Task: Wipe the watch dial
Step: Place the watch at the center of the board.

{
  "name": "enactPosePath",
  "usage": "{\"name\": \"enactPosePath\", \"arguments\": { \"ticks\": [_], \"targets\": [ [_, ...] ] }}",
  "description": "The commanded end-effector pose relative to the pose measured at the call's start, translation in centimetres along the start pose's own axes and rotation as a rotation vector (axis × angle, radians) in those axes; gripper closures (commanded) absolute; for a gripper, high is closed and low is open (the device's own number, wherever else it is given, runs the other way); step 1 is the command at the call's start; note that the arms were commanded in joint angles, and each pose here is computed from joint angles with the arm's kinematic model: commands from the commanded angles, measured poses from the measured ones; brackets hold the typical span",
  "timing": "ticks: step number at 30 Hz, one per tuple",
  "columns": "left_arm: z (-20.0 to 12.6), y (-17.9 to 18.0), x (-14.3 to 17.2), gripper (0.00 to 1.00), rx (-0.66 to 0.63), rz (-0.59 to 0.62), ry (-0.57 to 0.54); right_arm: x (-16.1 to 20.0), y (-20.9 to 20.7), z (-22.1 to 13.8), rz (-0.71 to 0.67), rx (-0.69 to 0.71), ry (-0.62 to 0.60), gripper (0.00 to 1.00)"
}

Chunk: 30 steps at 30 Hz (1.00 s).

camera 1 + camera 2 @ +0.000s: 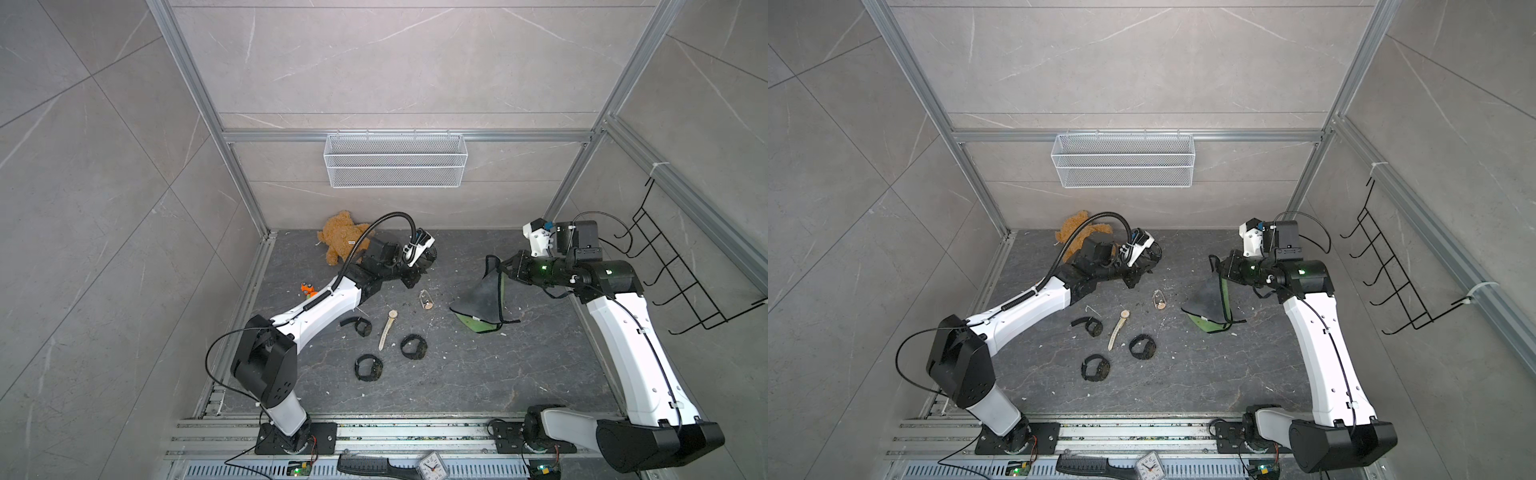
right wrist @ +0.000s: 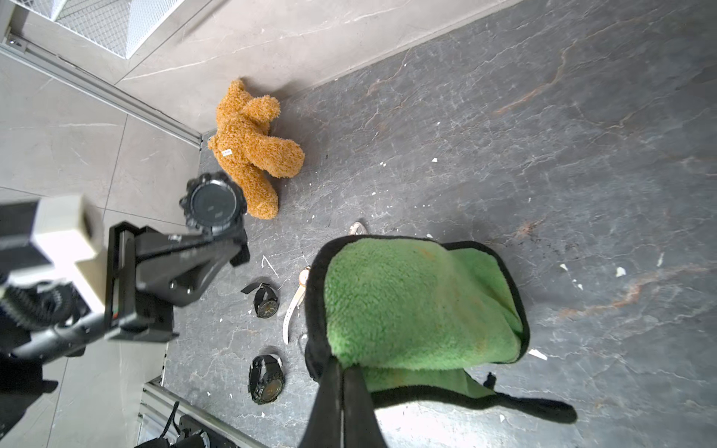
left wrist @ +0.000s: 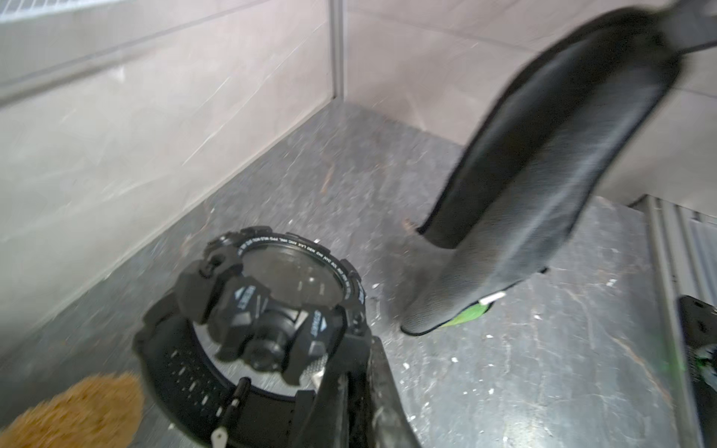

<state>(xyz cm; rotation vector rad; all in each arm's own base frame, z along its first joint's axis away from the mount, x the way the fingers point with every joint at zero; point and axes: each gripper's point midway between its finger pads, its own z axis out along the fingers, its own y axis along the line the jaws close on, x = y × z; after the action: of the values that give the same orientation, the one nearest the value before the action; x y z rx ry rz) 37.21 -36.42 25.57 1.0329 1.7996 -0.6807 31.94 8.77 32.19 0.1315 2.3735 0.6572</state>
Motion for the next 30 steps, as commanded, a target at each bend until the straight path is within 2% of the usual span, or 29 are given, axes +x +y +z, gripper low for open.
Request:
{"name": "enactPosePath", "arguments": {
  "ticks": [1, 6, 12, 23, 30],
  "targets": [
    [1.5, 1.6, 1.8, 1.00, -0.065, -0.090, 0.115, -0.5, -0.2, -0.5, 0.010, 0.026, -0.011, 1.00],
    [5.0, 3.9, 3.8, 1.00, -0.100, -0.183, 0.205, -0.6, -0.5, -0.6, 0.016, 0.049, -0.008, 1.00],
    [8.5, 6.1, 6.0, 1.00, -0.138, -0.207, 0.253, -0.7, -0.7, -0.7, 0.024, 0.066, -0.009, 1.00],
    [11.4, 11.0, 10.5, 1.00, -0.190, -0.306, 0.336, 0.0, -1.6, -1.0, 0.044, 0.118, 0.009, 1.00],
    [13.0, 12.1, 14.2, 1.00, -0.184, -0.367, 0.409, 0.1, -1.8, -1.5, 0.051, 0.138, 0.006, 1.00]
  ]
}}
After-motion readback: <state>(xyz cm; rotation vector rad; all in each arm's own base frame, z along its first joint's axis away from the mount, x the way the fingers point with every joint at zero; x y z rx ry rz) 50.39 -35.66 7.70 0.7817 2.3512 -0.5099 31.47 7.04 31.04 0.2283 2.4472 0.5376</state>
